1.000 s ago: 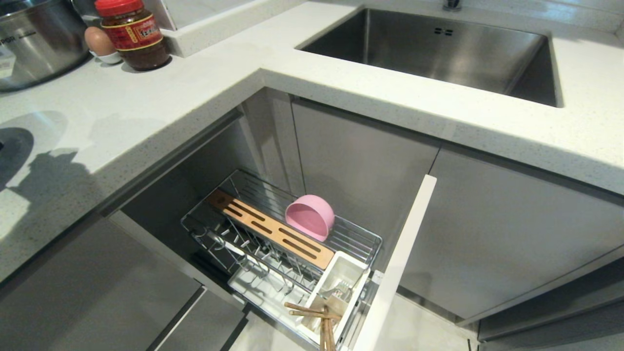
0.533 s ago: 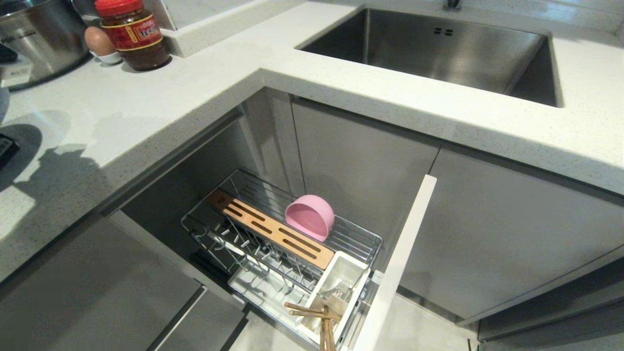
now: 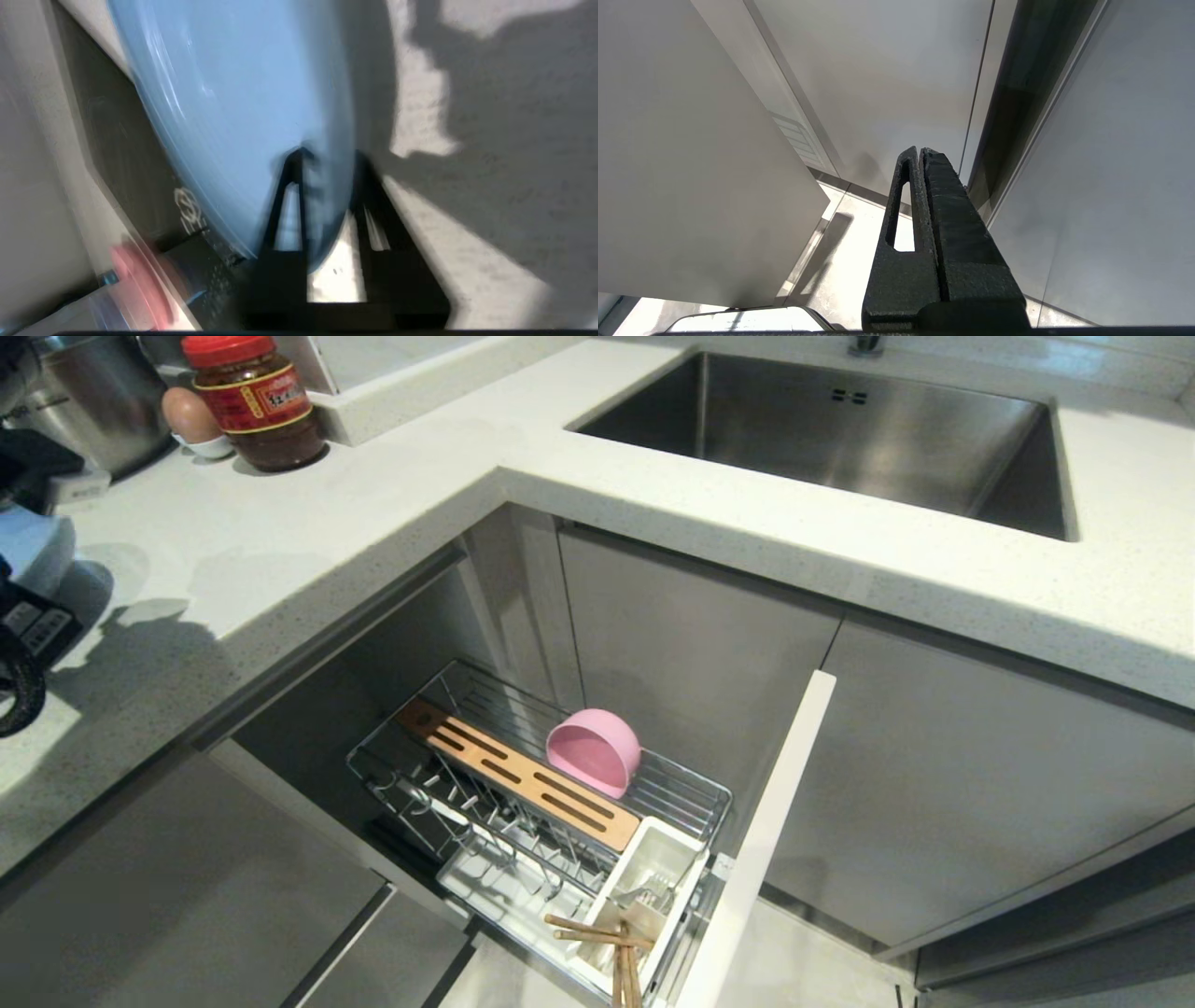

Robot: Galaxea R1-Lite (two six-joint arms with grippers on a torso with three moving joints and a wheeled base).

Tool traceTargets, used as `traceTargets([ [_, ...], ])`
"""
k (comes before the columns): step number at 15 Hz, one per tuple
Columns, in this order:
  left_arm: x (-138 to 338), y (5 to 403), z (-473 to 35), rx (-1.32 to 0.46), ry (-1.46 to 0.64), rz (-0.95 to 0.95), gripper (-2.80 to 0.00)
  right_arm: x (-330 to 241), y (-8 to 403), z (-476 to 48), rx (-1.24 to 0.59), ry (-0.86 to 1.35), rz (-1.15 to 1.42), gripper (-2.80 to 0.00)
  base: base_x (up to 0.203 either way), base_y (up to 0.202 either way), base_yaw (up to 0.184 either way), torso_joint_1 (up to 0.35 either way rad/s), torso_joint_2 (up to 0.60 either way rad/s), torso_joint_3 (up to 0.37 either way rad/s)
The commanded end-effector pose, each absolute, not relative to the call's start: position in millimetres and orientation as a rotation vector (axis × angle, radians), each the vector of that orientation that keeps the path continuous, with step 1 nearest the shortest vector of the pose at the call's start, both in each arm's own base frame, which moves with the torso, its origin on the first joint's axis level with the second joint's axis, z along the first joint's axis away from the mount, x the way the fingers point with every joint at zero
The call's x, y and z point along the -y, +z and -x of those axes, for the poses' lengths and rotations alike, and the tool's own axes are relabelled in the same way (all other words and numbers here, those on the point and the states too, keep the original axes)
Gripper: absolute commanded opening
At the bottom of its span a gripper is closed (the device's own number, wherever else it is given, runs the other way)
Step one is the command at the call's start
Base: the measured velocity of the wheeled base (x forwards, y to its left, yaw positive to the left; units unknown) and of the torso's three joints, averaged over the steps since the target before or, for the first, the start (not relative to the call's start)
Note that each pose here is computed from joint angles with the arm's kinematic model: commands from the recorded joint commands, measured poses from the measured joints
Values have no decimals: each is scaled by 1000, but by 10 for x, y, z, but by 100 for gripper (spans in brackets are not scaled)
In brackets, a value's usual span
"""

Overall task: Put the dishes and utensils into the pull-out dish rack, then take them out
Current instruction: Take the plate out of the cupboard, then take the bowl out of the cupboard

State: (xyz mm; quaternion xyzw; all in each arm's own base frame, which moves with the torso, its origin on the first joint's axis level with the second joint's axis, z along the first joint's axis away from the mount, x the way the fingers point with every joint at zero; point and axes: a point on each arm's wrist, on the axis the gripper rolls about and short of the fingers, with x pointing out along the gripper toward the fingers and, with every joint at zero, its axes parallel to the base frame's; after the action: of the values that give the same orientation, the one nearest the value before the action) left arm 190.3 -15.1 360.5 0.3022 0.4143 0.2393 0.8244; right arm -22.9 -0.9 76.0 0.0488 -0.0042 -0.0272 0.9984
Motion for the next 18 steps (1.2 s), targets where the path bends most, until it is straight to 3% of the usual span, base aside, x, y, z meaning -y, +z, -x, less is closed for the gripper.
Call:
traceTargets([
  [1, 155, 3596, -1910, -888, 508, -650, 0, 9, 760, 232, 13, -55, -98, -280, 0, 0, 0, 0, 0, 0],
  [6, 191, 3651, -1825, -841, 395, -589, 0, 9, 760, 232, 13, -55, -98, -280, 0, 0, 0, 0, 0, 0],
  [9, 245, 3783, -1761, -698, 226, -469, 0, 9, 760, 232, 13, -55, -98, -280, 0, 0, 0, 0, 0, 0],
  [17, 242, 4150, -987, -296, -59, 114, 0, 9, 760, 232, 13, -55, -98, -280, 0, 0, 0, 0, 0, 0],
  [18, 228, 4162, -893, -251, -94, 191, -280, 9, 760, 232, 13, -55, -98, -280, 0, 0, 0, 0, 0, 0],
])
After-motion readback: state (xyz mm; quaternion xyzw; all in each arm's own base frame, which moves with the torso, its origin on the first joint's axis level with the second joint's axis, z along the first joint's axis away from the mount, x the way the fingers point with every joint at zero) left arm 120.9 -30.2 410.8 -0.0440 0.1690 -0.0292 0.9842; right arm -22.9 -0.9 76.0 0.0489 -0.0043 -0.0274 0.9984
